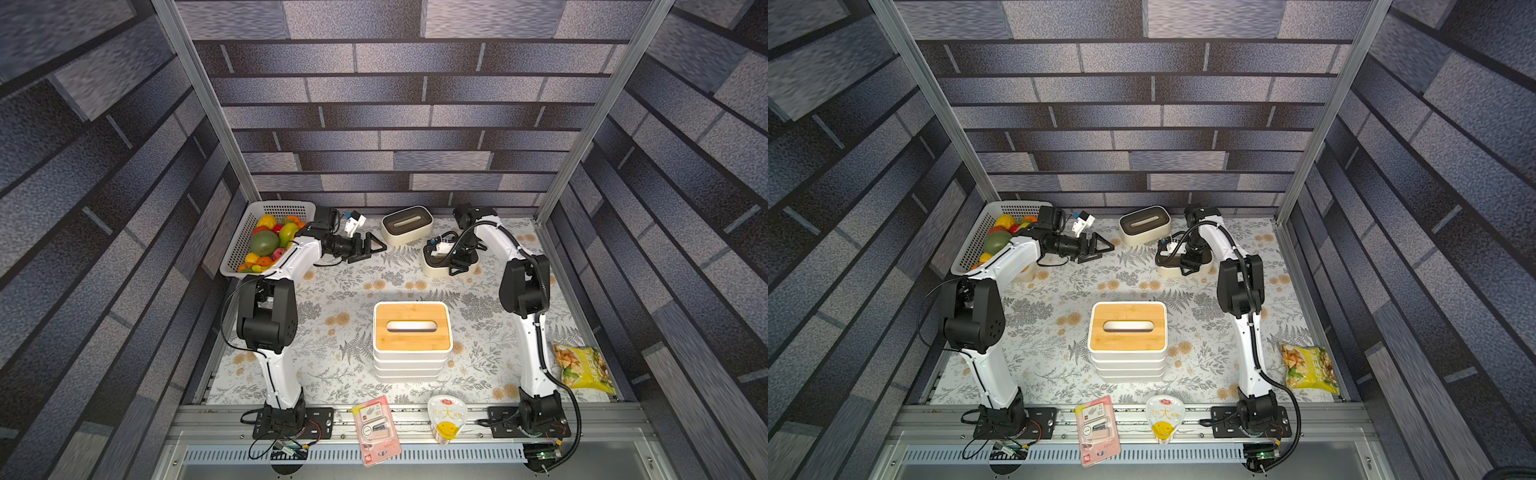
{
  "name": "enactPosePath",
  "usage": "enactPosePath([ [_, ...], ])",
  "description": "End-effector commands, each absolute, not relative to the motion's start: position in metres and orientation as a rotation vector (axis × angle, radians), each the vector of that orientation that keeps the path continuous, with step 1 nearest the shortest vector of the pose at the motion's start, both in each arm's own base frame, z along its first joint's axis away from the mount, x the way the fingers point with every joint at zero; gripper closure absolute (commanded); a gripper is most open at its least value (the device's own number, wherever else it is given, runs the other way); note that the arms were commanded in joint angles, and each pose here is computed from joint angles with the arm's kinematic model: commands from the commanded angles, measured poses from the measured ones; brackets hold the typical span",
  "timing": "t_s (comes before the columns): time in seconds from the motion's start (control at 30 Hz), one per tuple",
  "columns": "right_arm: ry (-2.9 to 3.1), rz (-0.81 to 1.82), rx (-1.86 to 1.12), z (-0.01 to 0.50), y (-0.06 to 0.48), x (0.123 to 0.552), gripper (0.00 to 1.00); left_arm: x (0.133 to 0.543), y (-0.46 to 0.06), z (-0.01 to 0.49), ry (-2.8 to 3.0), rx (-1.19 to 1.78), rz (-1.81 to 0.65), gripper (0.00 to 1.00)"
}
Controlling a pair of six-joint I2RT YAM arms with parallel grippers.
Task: Stack the tissue boxes
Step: Pick up the tissue box from the center of the board.
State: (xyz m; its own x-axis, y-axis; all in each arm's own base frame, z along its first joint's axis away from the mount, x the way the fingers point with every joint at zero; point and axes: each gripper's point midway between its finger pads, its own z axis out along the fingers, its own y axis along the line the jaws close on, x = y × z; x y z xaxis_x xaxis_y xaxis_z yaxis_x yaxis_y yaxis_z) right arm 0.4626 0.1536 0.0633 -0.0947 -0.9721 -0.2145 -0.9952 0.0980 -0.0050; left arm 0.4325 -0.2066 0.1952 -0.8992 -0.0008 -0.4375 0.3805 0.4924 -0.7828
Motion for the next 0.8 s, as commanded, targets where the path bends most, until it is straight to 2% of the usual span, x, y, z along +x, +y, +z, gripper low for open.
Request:
enactPosePath([
  [0.0,2.21,0.217,-1.994,0.0599,0.1514,0.4659,0.26,0.4323,-0.2087,0.2056,2.317,0.376,-1.404,0.0],
  [0.77,2.181,0.259,-2.011,0.0631,0.1555,0.4642,0.38,0.4344,-0.2094,0.2021,2.333,0.367,-1.411,0.0],
])
